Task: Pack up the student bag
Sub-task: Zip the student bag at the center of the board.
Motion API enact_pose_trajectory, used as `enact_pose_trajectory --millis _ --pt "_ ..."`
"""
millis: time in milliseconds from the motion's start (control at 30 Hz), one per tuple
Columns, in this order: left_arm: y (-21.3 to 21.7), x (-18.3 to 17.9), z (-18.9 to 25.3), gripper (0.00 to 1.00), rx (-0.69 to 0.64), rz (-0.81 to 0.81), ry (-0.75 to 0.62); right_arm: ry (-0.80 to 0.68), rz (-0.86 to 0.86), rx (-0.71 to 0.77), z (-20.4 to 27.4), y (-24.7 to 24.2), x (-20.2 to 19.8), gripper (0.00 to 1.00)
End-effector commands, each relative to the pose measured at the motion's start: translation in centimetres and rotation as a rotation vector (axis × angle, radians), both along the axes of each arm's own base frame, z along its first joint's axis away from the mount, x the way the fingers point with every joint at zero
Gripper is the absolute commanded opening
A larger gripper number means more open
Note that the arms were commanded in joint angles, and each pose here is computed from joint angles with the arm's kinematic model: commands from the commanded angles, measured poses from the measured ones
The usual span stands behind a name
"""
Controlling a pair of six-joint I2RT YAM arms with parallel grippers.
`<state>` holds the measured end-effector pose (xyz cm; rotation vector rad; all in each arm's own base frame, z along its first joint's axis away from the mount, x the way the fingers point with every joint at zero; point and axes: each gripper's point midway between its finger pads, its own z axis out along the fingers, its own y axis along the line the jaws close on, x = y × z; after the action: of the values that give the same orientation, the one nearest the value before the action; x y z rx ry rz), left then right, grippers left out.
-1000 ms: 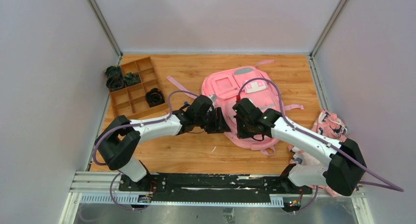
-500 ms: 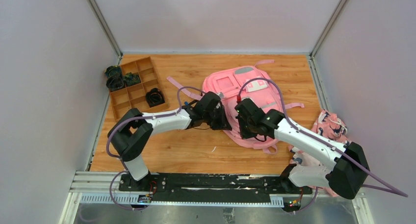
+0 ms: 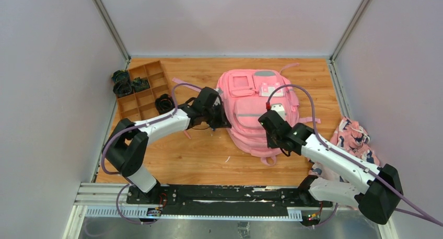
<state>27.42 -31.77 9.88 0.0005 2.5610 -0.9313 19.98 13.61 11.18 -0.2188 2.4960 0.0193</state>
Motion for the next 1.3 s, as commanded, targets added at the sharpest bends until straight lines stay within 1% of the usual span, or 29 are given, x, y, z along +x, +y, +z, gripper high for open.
enact_pose_trajectory --millis 0,167,300,333,367,433,533,567,600,700,833,933,1067,1133,1267 --pt "5.1 3.1 0.8 0.0 0.111 0.088 -0.091 0.027 -0.132 -0.159 -1.2 -5.2 -0.9 0.0" --pt "6.8 5.2 0.8 0.0 0.16 0.11 -0.102 0.031 -0.146 -0.13 -0.8 -4.9 -0.7 0.0" --pt "6.8 6.3 2.5 0.0 0.185 0.098 -0.138 0.044 -0.122 -0.053 0.6 -3.5 -0.9 0.0" --pt "6.8 6.3 3.2 0.04 0.184 0.092 -0.149 0.042 -0.114 -0.032 0.9 -3.1 -0.9 0.0" --pt "6.7 6.2 3.8 0.12 0.18 0.085 -0.16 0.037 -0.109 -0.011 1.2 -2.8 -0.8 0.0" --pt "6.5 5.6 5.6 0.25 0.174 0.068 -0.198 0.029 -0.1 0.011 1.6 -2.4 -0.8 0.0" --pt "6.0 3.9 7.8 0.49 0.198 0.044 -0.258 0.029 -0.098 0.024 1.8 -2.1 -0.6 0.0" --pt "5.7 3.1 8.2 0.54 0.207 0.035 -0.27 0.033 -0.099 0.029 1.7 -1.9 -0.6 0.0" --pt "5.2 2.3 8.5 0.57 0.201 0.022 -0.274 0.036 -0.097 0.036 1.6 -1.7 -0.6 0.0" --pt "2.8 -0.6 8.2 0.59 0.131 -0.006 -0.239 0.036 -0.098 0.062 1.5 -1.1 -0.4 0.0" --pt "-2.4 -3.8 7.3 0.59 -0.03 -0.028 -0.158 0.02 -0.109 0.061 1.8 -1.1 0.0 0.0" --pt "-5.9 -5.7 5.8 0.58 -0.065 -0.061 -0.089 0.01 -0.108 0.062 2.1 -1.1 0.2 0.0" --pt "-7.7 -5.4 4.4 0.57 -0.098 0.002 -0.03 0.009 -0.107 0.074 2.2 -1.0 0.1 0.0" --pt "-7.7 -5.1 3.9 0.56 -0.118 0.051 -0.017 0.011 -0.104 0.079 2.2 -1.0 -0.1 0.0" --pt "-7.0 -4.4 3.3 0.56 -0.112 0.138 -0.01 0.0 -0.108 0.078 2.3 -1.4 -0.2 0.0"
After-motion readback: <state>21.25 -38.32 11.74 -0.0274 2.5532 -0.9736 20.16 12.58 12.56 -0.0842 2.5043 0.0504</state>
